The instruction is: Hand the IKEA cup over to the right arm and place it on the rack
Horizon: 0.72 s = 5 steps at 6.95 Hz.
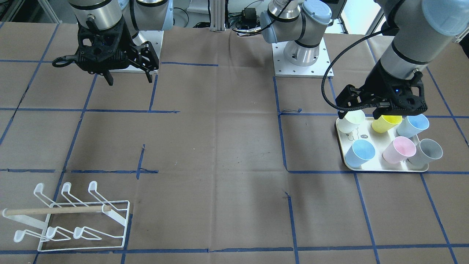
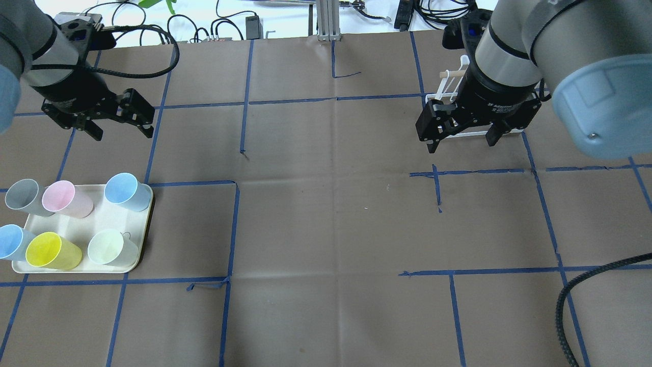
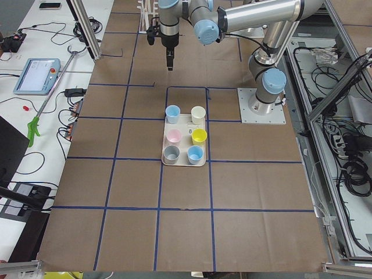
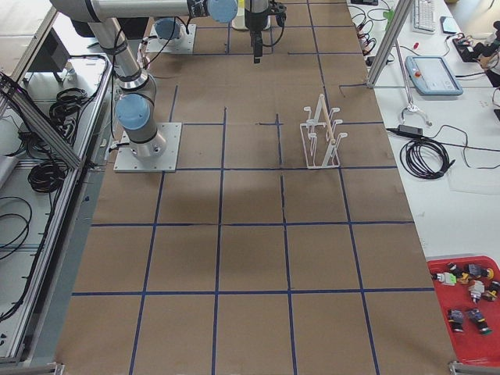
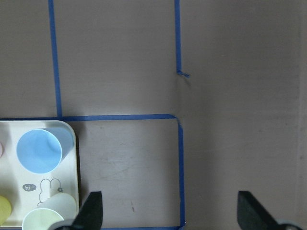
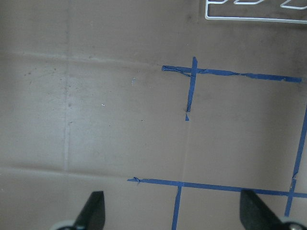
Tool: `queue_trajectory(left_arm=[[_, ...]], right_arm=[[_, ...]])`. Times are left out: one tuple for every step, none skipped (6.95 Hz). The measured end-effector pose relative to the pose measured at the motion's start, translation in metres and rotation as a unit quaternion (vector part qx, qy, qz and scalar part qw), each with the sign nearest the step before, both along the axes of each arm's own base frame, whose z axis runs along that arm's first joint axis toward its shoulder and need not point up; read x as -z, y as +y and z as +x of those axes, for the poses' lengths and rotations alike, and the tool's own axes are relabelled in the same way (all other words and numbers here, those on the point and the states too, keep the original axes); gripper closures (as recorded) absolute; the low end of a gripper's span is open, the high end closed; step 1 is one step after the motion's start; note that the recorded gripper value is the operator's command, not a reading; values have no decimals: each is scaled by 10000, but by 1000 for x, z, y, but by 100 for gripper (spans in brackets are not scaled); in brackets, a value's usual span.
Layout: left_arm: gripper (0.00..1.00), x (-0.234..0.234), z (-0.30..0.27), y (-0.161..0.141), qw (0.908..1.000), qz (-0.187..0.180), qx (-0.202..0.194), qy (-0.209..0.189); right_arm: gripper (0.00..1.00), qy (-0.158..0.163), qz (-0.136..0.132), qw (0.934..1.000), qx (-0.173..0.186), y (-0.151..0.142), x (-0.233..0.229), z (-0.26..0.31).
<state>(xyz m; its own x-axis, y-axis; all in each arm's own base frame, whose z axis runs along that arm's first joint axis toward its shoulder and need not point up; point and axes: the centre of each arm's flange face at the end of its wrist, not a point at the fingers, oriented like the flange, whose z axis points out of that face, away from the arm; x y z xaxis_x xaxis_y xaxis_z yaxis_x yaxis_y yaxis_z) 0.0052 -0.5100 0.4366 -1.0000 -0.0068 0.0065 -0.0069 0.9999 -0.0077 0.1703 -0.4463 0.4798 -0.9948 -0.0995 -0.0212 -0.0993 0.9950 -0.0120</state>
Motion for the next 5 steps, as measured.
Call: queue_trajectory(left_arm=[[2, 7, 27, 4, 10000, 44, 9, 18], [2, 15, 43, 6, 10000, 75, 7, 35], [1, 26, 50, 7, 10000, 86, 13, 41], [1, 47, 54, 6, 10000, 52, 11, 28], [1, 75, 54, 9, 10000, -34, 3, -4]], right_arm=[[0, -2, -2, 10000, 0, 0, 0, 0], [0, -6, 0, 10000, 0, 1, 0, 0], [0, -7, 1, 10000, 0, 1, 0, 0], [0, -8, 1, 10000, 0, 1, 0, 0], [0, -7, 3, 10000, 0, 1, 0, 0]])
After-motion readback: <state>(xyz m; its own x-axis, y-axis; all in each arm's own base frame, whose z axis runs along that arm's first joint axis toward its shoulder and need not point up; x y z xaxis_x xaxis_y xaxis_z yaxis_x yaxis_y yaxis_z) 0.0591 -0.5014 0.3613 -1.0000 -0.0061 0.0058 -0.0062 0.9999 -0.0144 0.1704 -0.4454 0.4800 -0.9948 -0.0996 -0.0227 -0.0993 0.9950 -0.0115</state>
